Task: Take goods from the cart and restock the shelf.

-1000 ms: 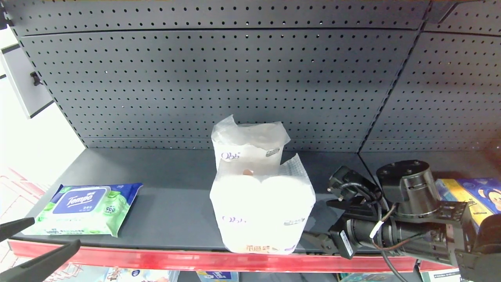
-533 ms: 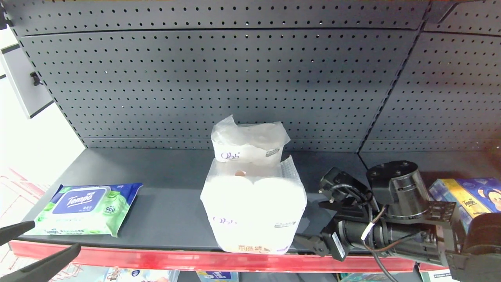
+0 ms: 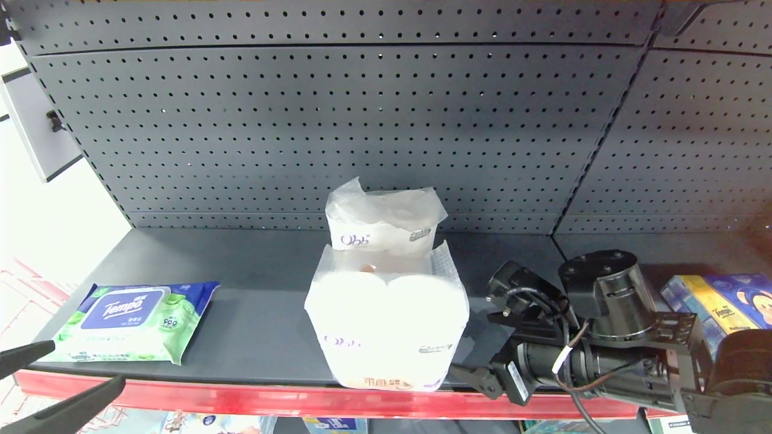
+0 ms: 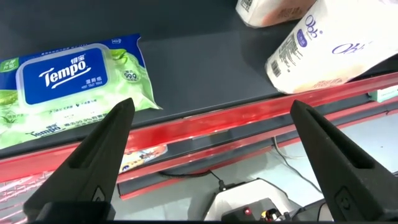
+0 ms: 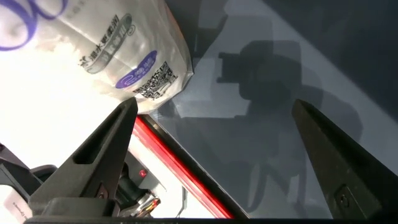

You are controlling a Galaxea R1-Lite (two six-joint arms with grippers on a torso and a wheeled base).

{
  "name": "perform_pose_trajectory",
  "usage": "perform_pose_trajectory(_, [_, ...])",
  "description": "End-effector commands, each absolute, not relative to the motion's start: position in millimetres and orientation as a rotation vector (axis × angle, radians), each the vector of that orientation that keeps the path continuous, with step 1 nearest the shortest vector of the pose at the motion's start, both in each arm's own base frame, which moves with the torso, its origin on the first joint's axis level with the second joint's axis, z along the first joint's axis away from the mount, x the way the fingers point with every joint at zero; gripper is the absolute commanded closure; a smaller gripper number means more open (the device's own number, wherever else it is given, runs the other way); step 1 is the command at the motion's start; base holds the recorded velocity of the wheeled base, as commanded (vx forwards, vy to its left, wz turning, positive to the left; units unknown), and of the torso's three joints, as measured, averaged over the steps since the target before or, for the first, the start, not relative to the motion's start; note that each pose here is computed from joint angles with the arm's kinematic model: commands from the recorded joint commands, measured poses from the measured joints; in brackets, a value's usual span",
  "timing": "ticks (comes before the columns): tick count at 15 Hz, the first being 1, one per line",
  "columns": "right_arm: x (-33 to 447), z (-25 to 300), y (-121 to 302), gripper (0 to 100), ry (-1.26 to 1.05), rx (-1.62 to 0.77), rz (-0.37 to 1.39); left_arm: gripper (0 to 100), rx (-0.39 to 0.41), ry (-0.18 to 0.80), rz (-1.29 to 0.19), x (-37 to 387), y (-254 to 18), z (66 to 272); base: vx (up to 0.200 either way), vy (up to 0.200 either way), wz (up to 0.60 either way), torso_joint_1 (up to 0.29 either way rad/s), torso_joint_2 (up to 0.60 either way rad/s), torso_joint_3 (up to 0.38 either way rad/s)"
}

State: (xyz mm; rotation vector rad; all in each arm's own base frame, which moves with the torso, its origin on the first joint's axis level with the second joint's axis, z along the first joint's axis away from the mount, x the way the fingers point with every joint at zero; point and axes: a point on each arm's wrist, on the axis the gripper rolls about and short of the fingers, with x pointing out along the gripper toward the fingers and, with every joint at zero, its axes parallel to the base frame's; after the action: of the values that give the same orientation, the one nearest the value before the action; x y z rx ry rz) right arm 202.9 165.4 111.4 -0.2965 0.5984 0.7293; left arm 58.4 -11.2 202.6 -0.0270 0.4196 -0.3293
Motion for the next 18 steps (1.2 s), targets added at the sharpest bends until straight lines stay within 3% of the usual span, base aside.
perform_pose_trajectory(1, [201.7,111.0,167.3,0,0.599,-0.299,0.737,0,-0.027,0.426,-0.329,59.8,-11.4,202.3,0.0,0.0,0.0,0.0,0.0,0.0])
perform_pose_trajectory(14, [200.9,110.7,167.2,0,0.606,-0.286,0.734,0,-0.032,0.448,-0.327,59.3,-11.2,196.0,0.0,0.0,0.0,0.0,0.0,0.0])
perform_pose_trajectory(18, [190.8,125.8,157.3,0,0.551,-0.267,0.73,0,-0.032,0.45,-0.325,57.3,-11.0,192.3,0.0,0.0,0.0,0.0,0.0,0.0])
